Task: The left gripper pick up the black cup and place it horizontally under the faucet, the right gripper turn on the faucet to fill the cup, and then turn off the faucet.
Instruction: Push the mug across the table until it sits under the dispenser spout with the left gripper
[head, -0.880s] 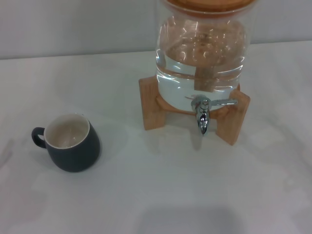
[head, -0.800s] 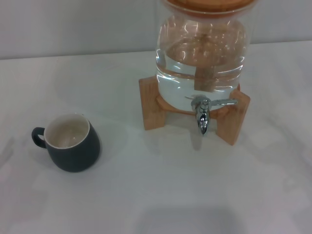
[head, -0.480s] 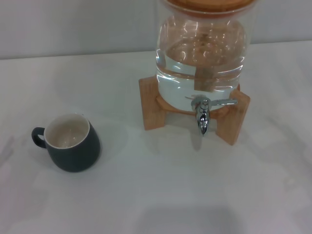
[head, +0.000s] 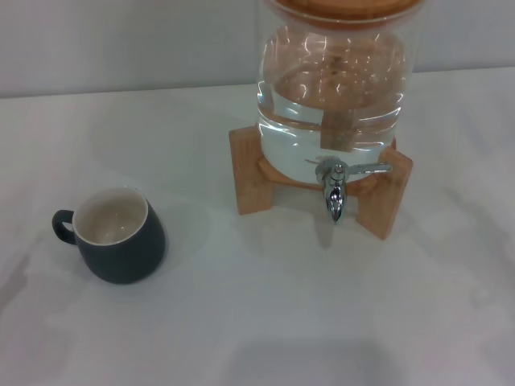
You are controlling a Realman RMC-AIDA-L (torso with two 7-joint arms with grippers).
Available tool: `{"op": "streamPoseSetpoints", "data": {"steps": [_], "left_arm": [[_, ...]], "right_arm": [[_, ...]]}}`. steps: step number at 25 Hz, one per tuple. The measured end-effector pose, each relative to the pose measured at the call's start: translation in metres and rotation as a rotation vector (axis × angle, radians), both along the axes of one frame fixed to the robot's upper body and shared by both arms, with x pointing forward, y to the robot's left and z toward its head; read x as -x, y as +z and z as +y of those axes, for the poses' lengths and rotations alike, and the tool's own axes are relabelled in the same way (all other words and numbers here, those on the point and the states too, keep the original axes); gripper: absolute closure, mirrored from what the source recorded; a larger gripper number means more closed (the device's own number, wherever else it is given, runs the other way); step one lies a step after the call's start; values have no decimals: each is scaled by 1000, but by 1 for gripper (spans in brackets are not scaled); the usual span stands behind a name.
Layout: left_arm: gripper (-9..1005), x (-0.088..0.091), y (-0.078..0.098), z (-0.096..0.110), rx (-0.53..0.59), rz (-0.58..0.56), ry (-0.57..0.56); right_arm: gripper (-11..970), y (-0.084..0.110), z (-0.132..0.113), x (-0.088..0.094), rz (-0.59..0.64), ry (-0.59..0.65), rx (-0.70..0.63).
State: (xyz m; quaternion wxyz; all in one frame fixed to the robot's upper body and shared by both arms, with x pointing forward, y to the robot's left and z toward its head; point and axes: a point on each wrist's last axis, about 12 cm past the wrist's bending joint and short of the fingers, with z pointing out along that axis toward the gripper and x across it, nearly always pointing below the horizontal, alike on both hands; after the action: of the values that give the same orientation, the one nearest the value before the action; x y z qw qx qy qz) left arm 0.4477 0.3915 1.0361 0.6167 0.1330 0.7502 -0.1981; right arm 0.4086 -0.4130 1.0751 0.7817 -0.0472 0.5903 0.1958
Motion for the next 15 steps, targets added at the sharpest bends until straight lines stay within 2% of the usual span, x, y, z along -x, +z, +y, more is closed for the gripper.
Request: {"op": "streamPoseSetpoints", "data": {"steps": [6, 15], "left_arm": [[169, 1, -13, -13, -40, 21, 19], [174, -16, -21, -32, -90, 42, 2]], "right_arm": [[195, 2, 3, -10, -2, 17, 0], [195, 1, 2, -9, 3, 17, 0]]}}
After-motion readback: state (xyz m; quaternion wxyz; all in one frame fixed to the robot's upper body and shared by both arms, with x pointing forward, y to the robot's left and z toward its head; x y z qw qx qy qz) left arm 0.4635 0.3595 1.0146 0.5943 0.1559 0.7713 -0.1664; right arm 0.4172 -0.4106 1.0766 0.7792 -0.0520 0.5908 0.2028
